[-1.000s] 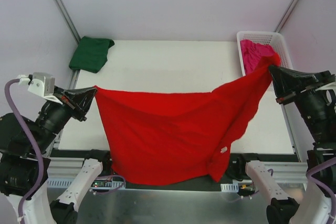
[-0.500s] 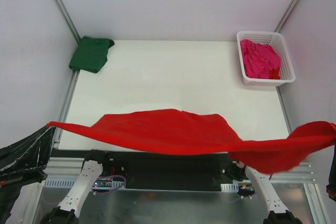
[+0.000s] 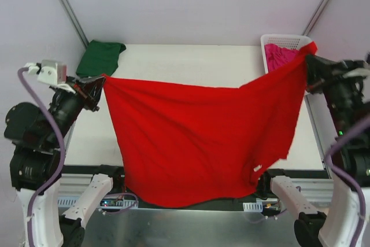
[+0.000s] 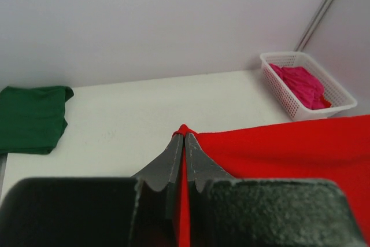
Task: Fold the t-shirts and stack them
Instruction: Flatten out the tshirt
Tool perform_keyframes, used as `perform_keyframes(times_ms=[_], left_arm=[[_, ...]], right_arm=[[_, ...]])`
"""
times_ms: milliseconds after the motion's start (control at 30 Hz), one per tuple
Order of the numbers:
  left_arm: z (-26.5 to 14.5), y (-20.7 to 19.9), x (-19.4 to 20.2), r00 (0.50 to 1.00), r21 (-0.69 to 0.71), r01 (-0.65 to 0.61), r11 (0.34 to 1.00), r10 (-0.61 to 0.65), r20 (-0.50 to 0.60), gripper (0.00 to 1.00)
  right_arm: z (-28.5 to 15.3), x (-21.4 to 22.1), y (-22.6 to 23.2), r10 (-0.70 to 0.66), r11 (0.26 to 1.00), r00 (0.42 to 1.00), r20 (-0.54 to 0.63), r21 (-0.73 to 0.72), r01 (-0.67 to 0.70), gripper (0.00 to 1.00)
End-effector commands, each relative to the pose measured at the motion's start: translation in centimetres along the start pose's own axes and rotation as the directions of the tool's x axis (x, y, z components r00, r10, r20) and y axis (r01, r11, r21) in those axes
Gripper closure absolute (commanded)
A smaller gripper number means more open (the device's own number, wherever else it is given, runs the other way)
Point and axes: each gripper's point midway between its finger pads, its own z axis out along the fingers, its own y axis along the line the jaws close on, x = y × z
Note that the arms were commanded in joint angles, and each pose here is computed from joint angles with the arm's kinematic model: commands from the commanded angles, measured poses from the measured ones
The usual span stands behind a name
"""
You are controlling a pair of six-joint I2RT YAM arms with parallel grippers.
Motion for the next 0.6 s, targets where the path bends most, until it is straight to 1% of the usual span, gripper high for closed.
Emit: perform_keyframes(times_ms=[0,67,133,200,233,267,300,333,367,433,467,533,567], left_arm=[[0.6,0.0,-4.2,0.987,-0.011,-0.071,0.997,0.072,0.147,1.0],[0.2,-0.4,-4.8,0.985,0.003,-0.074,0.997,0.073,0.159,1.0],[-0.8,-1.0,-5.2,0.983,0.021,-0.073,0.997,0.068,0.173,1.0],[-2.6,-2.2,-6.2,0.979,0.06,-0.059,0.996,0.047,0.198,1.0],[-3.5,-2.7,-6.8,0.976,0.073,-0.059,0.996,0.042,0.213,1.0],[-5.1,-3.8,-8.1,0.967,0.105,-0.06,0.993,0.032,0.251,1.0],[-6.3,-4.3,-8.5,0.965,0.117,-0.06,0.991,0.028,0.26,1.0],[-7.2,-4.9,-9.0,0.962,0.131,-0.06,0.99,0.022,0.272,1.0],[-9.2,-5.7,-10.4,0.947,0.147,-0.068,0.987,0.017,0.32,1.0],[-11.5,-6.7,-11.2,0.935,0.172,-0.077,0.982,0.012,0.353,1.0],[-13.4,-7.4,-12.2,0.919,0.185,-0.088,0.979,0.008,0.395,1.0],[-15.1,-8.0,-12.7,0.905,0.194,-0.096,0.976,0.004,0.426,1.0],[-16.6,-8.5,-13.4,0.889,0.202,-0.107,0.974,0.003,0.458,1.0]], right_arm=[[2.1,-0.5,-0.8,-0.025,0.999,0.999,0.043,0.028,0.024,0.98],[1.6,-0.9,-0.3,-0.015,1.0,0.999,0.048,0.01,0.014,0.98],[0.3,-2.1,0.4,-0.01,1.0,0.998,0.066,-0.014,0.011,0.98],[-1.5,-3.9,1.2,-0.004,0.999,0.995,0.103,-0.037,0.008,0.98],[-3.2,-5.2,1.8,-0.003,0.998,0.99,0.141,-0.055,0.011,0.98],[-4.3,-6.0,2.2,0.004,0.998,0.987,0.161,-0.066,0.006,0.98],[-5.5,-6.6,2.5,0.01,0.997,0.985,0.175,-0.074,0.003,0.98],[-8.1,-8.7,3.4,0.012,0.995,0.971,0.239,-0.101,0.013,0.98],[-9.5,-9.5,3.7,0.019,0.994,0.964,0.265,-0.111,0.011,0.98],[-12.4,-11.2,4.1,0.024,0.993,0.946,0.324,-0.114,0.014,0.98],[-14.3,-11.9,4.4,0.025,0.993,0.932,0.361,-0.115,0.018,0.98],[-16.6,-13.0,4.6,0.025,0.993,0.913,0.407,-0.115,0.024,0.98],[-17.6,-13.4,4.7,0.029,0.993,0.905,0.424,-0.117,0.023,0.98]])
